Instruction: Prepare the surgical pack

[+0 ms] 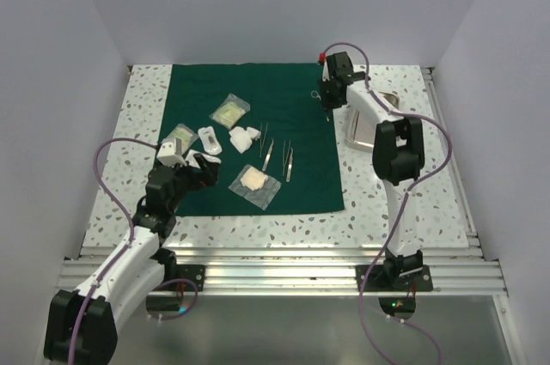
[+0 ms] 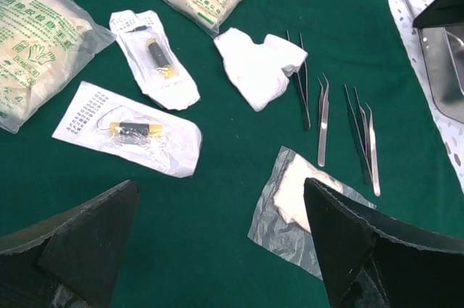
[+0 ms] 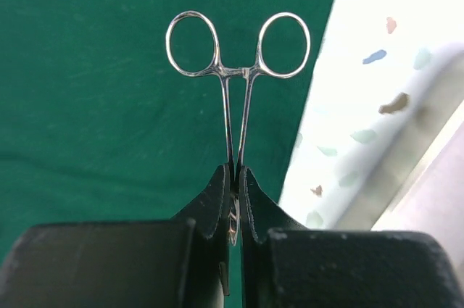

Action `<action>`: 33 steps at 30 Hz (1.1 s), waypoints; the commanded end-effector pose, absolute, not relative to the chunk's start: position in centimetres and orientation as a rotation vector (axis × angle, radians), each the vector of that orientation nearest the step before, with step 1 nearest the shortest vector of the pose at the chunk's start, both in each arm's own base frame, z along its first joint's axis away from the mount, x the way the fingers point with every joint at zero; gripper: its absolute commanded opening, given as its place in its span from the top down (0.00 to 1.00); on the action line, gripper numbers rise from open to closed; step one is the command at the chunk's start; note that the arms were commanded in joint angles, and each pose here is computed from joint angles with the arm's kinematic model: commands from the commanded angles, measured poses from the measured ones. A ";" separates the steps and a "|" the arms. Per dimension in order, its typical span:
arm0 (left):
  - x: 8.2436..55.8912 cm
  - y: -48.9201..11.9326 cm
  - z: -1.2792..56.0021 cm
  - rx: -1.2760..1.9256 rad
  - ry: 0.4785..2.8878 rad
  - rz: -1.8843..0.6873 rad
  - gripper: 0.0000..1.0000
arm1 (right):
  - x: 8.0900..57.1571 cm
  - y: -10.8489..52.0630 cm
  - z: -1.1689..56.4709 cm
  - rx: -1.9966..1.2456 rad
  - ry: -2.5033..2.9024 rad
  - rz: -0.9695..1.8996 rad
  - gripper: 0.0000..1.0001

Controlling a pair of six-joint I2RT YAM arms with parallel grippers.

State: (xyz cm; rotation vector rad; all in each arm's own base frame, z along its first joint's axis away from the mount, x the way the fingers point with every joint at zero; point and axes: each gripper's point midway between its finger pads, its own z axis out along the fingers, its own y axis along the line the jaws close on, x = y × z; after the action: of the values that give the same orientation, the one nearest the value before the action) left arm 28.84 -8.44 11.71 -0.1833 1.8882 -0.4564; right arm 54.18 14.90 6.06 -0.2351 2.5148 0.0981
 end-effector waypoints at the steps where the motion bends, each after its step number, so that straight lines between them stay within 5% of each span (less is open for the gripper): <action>1: 29.1 -8.4 12.6 -0.170 1.841 -0.449 0.00 | 55.6 15.0 14.5 -0.142 2.316 0.221 1.00; 17: 29.1 -8.6 12.6 -0.162 1.841 -0.460 0.00 | 51.3 0.7 11.9 0.413 2.295 0.082 1.00; 29: 29.0 -8.5 12.6 -0.163 1.840 -0.459 0.00 | 50.4 -0.4 5.4 0.455 2.417 0.001 1.00; 33: 29.0 -8.5 12.7 -0.162 1.838 -0.460 0.00 | 50.3 -0.2 5.2 0.438 2.426 -0.005 0.84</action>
State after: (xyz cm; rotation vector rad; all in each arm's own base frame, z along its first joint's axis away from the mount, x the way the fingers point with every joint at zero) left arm 28.83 -8.46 11.96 -0.1818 1.8791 -0.4591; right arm 49.09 0.10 4.08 0.4338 2.4808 0.0176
